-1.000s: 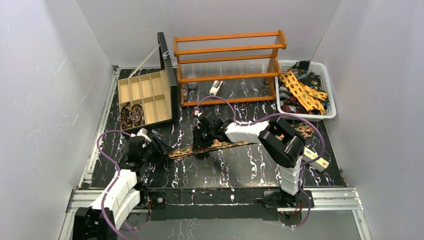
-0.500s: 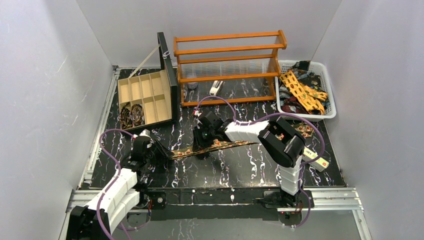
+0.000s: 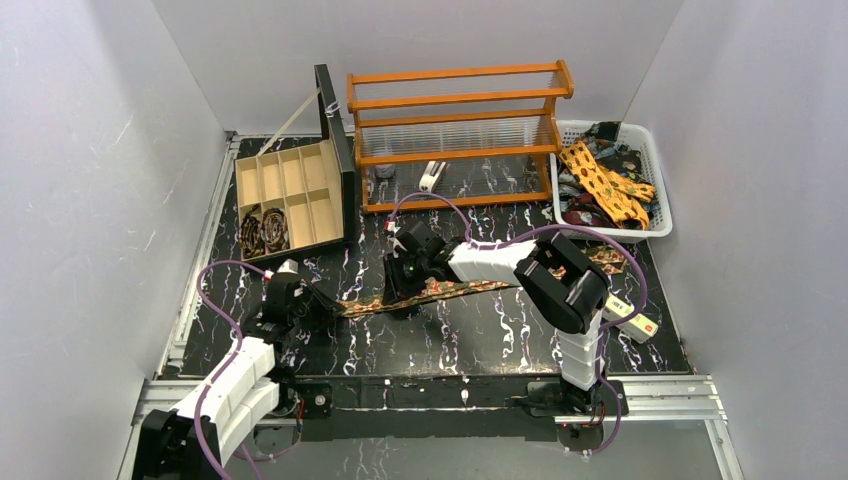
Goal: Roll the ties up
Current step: Flatten out the tie at the center of the board, then roll the tie at the center of the board.
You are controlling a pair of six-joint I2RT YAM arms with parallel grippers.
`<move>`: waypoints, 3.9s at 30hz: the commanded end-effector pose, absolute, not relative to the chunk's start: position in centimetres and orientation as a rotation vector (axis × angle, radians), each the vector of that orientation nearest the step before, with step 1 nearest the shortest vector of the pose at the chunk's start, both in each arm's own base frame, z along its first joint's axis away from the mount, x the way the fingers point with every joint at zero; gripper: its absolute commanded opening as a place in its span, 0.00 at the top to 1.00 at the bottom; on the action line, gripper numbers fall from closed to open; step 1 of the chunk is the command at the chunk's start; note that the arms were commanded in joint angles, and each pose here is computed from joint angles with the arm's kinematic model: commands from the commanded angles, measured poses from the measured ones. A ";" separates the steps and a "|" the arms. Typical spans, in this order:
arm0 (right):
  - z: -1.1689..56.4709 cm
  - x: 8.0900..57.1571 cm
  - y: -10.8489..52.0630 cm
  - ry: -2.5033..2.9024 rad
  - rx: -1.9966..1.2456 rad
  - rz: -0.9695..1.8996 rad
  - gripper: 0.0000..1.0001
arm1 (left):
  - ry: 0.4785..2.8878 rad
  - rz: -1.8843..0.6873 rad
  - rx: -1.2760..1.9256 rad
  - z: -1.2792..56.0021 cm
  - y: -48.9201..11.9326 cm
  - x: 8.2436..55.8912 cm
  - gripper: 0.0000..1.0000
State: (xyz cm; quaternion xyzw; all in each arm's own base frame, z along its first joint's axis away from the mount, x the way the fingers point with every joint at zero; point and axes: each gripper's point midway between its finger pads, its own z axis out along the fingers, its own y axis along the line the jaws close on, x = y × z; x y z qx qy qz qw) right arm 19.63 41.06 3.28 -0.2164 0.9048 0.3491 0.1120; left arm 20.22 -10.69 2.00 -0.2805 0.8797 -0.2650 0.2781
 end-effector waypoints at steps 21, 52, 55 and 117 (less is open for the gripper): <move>8.7 19.6 48.5 2.530 -0.517 1.360 0.99 | 2.375 -0.466 -0.694 4.4 -7.8 20.7 1.00; 8.4 19.9 47.2 2.536 -0.542 1.103 0.99 | 2.383 -0.291 -0.768 4.4 -5.6 20.6 1.00; 7.9 20.6 46.5 2.546 -0.511 1.072 0.99 | 2.390 -0.295 -0.760 4.4 -5.7 20.6 1.00; 9.2 22.4 41.1 2.523 -0.379 0.963 0.86 | 2.485 -0.596 -0.367 6.3 -15.1 23.2 1.00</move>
